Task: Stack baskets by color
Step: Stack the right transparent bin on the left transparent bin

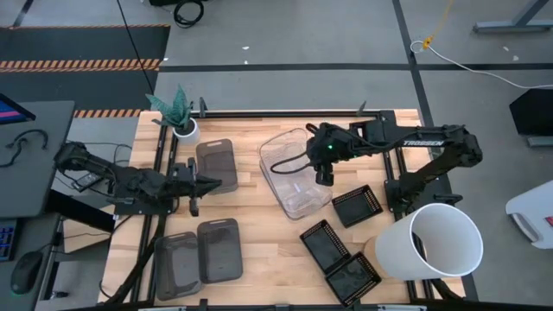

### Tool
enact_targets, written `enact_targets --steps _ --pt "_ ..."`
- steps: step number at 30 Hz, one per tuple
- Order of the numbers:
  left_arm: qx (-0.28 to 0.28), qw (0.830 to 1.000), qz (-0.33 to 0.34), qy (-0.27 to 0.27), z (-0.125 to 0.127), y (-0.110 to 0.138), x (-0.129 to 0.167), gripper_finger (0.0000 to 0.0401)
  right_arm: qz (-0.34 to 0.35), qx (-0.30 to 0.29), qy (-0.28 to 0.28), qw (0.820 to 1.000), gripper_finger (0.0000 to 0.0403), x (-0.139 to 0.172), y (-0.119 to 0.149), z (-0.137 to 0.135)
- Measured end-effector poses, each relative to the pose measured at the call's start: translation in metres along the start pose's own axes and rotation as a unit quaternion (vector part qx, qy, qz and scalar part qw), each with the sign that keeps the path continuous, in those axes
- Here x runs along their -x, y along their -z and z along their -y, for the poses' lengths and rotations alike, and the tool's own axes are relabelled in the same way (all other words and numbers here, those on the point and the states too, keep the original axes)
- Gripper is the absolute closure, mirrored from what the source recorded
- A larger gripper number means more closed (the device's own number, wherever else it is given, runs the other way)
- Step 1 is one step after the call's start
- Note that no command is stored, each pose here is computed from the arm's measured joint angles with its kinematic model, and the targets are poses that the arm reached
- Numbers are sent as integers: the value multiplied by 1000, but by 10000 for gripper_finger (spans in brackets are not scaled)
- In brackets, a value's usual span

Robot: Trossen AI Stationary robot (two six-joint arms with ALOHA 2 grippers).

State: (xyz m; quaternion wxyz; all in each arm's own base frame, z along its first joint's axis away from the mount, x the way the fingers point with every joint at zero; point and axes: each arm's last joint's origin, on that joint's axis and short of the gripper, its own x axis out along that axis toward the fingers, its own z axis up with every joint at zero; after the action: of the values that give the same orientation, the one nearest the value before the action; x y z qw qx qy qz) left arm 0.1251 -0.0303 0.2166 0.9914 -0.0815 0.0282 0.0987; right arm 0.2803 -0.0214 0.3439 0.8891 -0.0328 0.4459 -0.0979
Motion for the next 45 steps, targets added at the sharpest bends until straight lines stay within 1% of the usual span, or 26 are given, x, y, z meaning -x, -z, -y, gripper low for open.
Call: enact_targets --steps 6,11,13,17,22,26,31,36,41,45 --pt "-20 998 -31 -54 2 -15 -22 389 -32 -67 48 996 216 -8 16 1" --pt "-29 995 -50 -84 3 -27 -39 373 -42 -98 94 990 216 -5 21 4" --pt "-32 994 -57 -87 4 -29 -45 357 -40 -105 103 988 216 -2 22 5" --pt "-44 993 -79 -73 7 -29 -55 312 -32 -118 114 986 216 -4 21 9" --pt "-85 987 -122 -59 15 -22 -62 259 -6 -162 116 980 216 -18 24 14" --pt "-96 984 -140 -50 19 -18 -63 235 -8 -179 115 977 216 -30 32 12" --pt "-96 984 -140 -47 20 -18 -62 228 -15 -208 116 971 216 -42 39 10" --pt "-93 985 -139 -48 20 -18 -62 229 -9 -216 120 969 216 -62 40 7" --pt "-92 985 -138 -48 20 -19 -62 229 -22 -219 120 968 216 -78 40 8" --pt "-93 985 -138 -48 20 -18 -62 229 -38 -229 119 965 231 -88 42 11"
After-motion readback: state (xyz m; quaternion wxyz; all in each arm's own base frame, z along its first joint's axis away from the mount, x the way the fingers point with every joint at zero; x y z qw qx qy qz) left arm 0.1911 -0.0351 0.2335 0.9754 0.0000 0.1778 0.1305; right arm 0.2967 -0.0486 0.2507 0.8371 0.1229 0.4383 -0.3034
